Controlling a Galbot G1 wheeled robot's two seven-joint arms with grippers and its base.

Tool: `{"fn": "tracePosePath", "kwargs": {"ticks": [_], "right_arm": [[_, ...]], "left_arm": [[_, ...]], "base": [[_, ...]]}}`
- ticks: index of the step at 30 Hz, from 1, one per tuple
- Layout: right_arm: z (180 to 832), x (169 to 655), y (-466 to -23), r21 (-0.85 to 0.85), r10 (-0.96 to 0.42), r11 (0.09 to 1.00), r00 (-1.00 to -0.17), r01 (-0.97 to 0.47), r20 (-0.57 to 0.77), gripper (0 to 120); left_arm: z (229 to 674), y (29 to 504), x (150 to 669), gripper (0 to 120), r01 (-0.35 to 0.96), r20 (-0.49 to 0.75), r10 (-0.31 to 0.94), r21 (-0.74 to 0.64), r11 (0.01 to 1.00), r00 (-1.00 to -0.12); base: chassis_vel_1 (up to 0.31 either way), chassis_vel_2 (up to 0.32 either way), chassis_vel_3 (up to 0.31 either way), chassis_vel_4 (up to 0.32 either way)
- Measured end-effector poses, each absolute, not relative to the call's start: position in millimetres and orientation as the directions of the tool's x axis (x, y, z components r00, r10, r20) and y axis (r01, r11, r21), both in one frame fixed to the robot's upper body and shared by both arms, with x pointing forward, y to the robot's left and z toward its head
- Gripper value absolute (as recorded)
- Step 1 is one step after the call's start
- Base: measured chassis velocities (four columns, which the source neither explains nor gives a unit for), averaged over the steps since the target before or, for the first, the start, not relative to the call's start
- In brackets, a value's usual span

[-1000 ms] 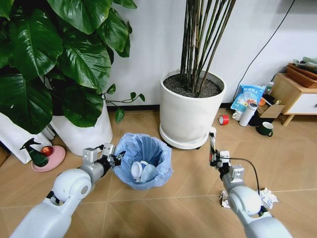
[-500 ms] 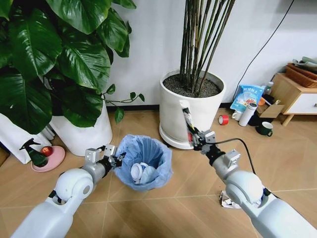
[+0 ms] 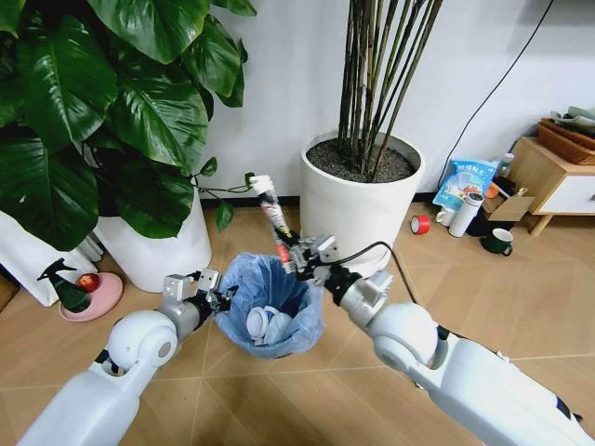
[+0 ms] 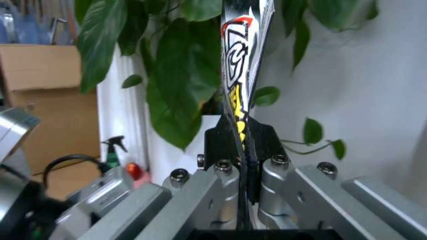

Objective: Pick up the trash bin and place the garbage on the floor into it.

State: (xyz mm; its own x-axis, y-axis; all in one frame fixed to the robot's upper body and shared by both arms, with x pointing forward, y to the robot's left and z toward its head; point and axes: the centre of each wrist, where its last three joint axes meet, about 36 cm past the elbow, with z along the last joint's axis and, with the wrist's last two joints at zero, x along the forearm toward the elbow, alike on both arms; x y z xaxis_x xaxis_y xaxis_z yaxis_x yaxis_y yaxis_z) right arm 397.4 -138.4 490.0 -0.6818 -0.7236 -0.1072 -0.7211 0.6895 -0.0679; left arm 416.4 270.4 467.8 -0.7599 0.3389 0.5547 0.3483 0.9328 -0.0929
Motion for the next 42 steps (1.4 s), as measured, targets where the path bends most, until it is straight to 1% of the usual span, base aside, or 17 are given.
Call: {"fn": "tracePosePath", "kwargs": {"ticks": [11,16,17,18,21,23,25,26,27,28,30,31,35,36,39,41,42], "right_arm": [[461,409,-126,-0.059,-0.727,0.686,-0.685,-0.725,-0.036,0],[453,413,-121,-0.064,-0.727,0.686,-0.686,-0.725,-0.017,22],[453,413,-121,-0.064,-0.727,0.686,-0.686,-0.725,-0.017,22],[452,413,-121,-0.065,-0.726,0.687,-0.688,-0.724,-0.014,26],[450,415,-121,-0.064,-0.722,0.691,-0.692,-0.72,-0.008,39],[449,415,-121,-0.064,-0.721,0.692,-0.693,-0.719,-0.008,41],[446,416,-121,-0.061,-0.717,0.696,-0.697,-0.716,-0.001,54],[446,416,-121,-0.061,-0.717,0.696,-0.697,-0.716,-0.001,54],[446,416,-121,-0.06,-0.716,0.697,-0.698,-0.714,-0.001,57],[446,416,-121,-0.059,-0.713,0.7,-0.701,-0.712,-0.002,64],[447,417,-121,-0.059,-0.71,0.703,-0.704,-0.708,-0.004,66],[448,418,-122,-0.057,-0.699,0.714,-0.715,-0.698,-0.01,74],[463,417,-136,-0.029,-0.606,0.795,-0.795,-0.605,-0.03,92],[463,417,-136,-0.029,-0.606,0.795,-0.795,-0.605,-0.03,92],[468,407,-165,-0.014,-0.508,0.861,-0.861,-0.508,-0.012,100],[469,405,-170,-0.014,-0.491,0.871,-0.871,-0.491,-0.009,100],[472,402,-185,-0.014,-0.439,0.898,-0.898,-0.439,-0.002,100]], "left_arm": [[470,272,419,0,0.344,0.549,0.338,-0.097,0.934,-0.764],[472,275,420,0,0.345,0.548,0.338,-0.095,0.934,-0.765],[472,275,420,0,0.345,0.548,0.338,-0.095,0.934,-0.765],[472,276,420,0,0.346,0.548,0.339,-0.094,0.934,-0.765],[473,277,421,0,0.35,0.546,0.342,-0.095,0.932,-0.765],[473,277,421,0,0.35,0.546,0.343,-0.095,0.932,-0.765],[474,277,422,0,0.352,0.544,0.345,-0.095,0.931,-0.765],[474,277,422,0,0.352,0.544,0.345,-0.095,0.931,-0.765],[475,277,422,0,0.353,0.543,0.346,-0.095,0.931,-0.766],[475,277,422,0,0.353,0.542,0.346,-0.096,0.931,-0.766],[475,277,422,0,0.353,0.542,0.346,-0.096,0.931,-0.766],[475,277,422,0,0.352,0.542,0.346,-0.096,0.931,-0.766],[474,279,421,0,0.347,0.543,0.341,-0.096,0.933,-0.767],[474,279,421,0,0.347,0.543,0.341,-0.096,0.933,-0.767],[475,281,420,0,0.344,0.541,0.338,-0.093,0.934,-0.77],[476,281,420,0,0.343,0.541,0.336,-0.093,0.935,-0.771],[476,283,418,0,0.339,0.54,0.333,-0.091,0.936,-0.773]], "base": [[0.0,0.0,0.0,0.0],[0.0,0.0,0.0,0.0],[0.0,0.0,0.0,0.0],[0.0,0.0,0.0,0.0],[0.0,0.0,0.0,0.0],[0.0,0.0,0.0,0.0],[0.0,0.0,0.0,0.0],[0.0,0.0,0.0,0.0],[0.0,0.0,0.0,0.0],[0.0,0.0,0.0,0.0],[0.0,0.0,0.0,0.0],[0.0,0.0,0.0,0.0],[0.0,0.0,0.0,0.0],[0.0,0.0,0.0,0.0],[0.0,0.0,0.0,0.0],[0.0,0.0,0.0,0.0],[0.0,0.0,0.0,0.0]]}}
